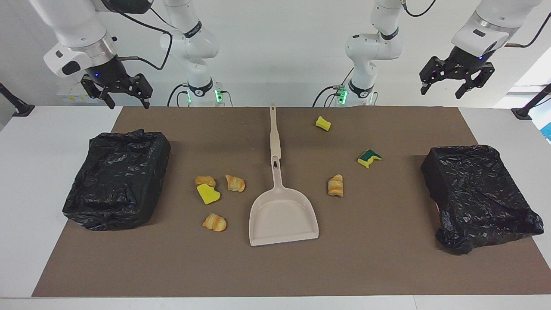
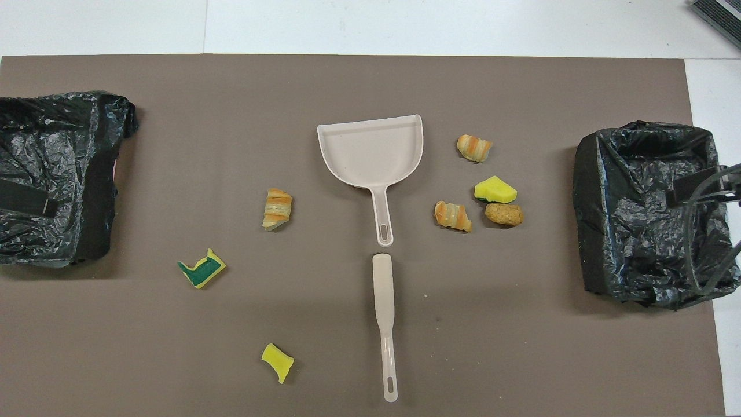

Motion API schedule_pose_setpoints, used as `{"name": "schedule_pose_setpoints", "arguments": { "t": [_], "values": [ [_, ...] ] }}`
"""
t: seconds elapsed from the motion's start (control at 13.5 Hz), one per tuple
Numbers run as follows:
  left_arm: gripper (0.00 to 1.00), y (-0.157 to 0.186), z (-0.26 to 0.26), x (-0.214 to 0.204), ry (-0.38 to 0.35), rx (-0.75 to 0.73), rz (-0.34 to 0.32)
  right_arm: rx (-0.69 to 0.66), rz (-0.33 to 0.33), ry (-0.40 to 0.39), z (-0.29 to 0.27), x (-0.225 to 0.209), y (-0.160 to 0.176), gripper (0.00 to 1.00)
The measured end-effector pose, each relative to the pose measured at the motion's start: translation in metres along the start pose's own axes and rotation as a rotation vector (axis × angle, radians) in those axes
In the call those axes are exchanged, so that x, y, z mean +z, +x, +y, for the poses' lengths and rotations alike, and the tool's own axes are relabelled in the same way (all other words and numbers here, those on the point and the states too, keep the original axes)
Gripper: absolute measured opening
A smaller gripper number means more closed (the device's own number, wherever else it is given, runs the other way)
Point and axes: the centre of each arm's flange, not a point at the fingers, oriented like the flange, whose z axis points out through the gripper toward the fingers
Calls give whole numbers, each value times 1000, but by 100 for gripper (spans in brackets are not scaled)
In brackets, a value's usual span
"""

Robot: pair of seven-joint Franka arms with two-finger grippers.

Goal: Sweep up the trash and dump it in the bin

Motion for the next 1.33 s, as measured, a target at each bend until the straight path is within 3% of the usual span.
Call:
{"name": "schedule_pose_setpoints", "arguments": {
  "t": [0.89,1.33],
  "values": [
    [100,0,-3,0,0,-5,2,-1,-4,-2,-3,1,-2,100],
    [100,0,0,0,0,0,1,-54,-16,-6,-37,7,0,100]
  ]
}}
